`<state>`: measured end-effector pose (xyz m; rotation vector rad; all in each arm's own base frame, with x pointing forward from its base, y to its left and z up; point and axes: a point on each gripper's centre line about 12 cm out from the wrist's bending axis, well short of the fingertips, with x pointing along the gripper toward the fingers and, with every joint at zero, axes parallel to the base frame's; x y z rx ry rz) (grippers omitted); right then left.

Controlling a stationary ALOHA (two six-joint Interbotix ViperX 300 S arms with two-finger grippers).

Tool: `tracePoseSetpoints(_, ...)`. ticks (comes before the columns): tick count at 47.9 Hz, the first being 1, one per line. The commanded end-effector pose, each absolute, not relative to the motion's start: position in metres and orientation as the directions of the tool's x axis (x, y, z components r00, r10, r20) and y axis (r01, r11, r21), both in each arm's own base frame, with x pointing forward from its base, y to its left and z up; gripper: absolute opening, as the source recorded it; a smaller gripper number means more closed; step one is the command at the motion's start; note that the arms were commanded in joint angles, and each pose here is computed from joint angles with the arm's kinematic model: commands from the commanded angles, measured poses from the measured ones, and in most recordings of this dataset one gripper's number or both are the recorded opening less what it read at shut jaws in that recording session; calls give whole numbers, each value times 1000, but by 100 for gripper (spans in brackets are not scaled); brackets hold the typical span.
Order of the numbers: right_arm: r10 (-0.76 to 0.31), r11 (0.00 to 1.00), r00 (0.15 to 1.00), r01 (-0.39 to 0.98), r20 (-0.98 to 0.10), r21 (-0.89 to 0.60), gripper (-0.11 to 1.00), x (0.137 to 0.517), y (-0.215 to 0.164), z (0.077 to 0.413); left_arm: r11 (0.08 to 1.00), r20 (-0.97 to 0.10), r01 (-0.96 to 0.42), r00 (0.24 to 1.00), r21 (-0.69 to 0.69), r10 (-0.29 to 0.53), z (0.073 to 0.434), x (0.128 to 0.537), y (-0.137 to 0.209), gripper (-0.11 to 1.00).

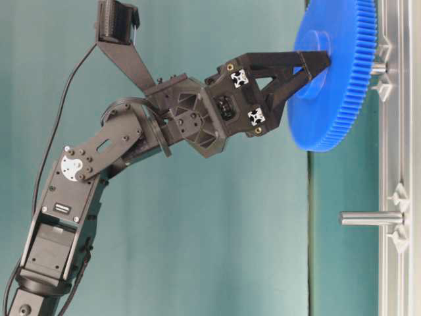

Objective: Insert the large gear onto the shaft.
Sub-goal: 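Lower the gear down onto the shaft with the left gripper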

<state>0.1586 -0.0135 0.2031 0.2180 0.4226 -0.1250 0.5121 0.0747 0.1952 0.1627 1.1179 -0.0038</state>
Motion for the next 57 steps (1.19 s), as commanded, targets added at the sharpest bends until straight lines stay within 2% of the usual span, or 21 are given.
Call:
tracePoseSetpoints(1,-73,967,913,163,-401,195,60,161,-13,209,988,-900,85,427,131,83,200,510,77,94)
tracePoseSetpoints(18,-73,967,914,163,-400,195,60,161,-13,210,985,-935,121,347,123,74,194,501,77,94)
tracePoseSetpoints(29,-73,967,913,163,-401,195,60,161,-13,209,983,-918,122,388,135,78,203,510,75,94)
tracePoseSetpoints(43,-73,967,914,163,-400,195,60,161,-13,210,978,-909,159,412,138,61,207,524,53,94)
tracePoseSetpoints(57,-73,967,914,163,-400,195,60,161,-13,210,980,-896,131,437,147,76,217,527,68,94)
